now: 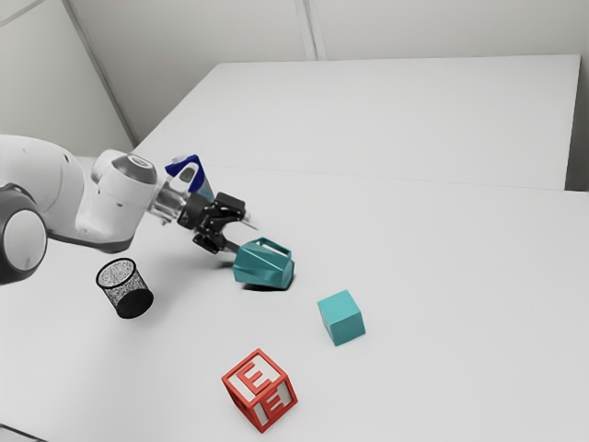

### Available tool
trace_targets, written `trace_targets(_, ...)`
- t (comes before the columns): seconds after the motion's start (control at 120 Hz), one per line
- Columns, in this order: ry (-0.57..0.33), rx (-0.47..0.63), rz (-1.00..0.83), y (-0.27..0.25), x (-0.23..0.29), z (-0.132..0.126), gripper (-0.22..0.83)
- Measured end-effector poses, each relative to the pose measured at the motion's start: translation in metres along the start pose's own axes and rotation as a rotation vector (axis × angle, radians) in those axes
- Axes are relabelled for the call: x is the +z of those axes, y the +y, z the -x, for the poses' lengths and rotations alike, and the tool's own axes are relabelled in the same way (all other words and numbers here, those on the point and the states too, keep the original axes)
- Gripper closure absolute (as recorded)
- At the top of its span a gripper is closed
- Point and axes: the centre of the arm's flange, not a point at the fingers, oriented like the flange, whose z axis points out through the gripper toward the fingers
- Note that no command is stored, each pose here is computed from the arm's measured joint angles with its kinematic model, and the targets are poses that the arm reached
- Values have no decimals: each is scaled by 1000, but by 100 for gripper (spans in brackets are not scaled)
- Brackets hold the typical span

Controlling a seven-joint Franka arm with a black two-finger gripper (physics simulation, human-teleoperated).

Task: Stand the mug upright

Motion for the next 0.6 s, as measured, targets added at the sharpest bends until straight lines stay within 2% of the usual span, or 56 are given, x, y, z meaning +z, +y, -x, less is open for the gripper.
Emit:
trace_targets(0.208, -41, 51, 35, 0, 14, 8, 0)
trace_targets(0.275, -56, 69, 44, 2, 21, 12, 3)
trace_targets(0.367, -68, 85, 51, 3, 26, 17, 15)
trace_targets(0.508, -65, 108, 68, 8, 28, 22, 46)
trace_targets(0.6, -46, 133, 87, 20, 22, 21, 59)
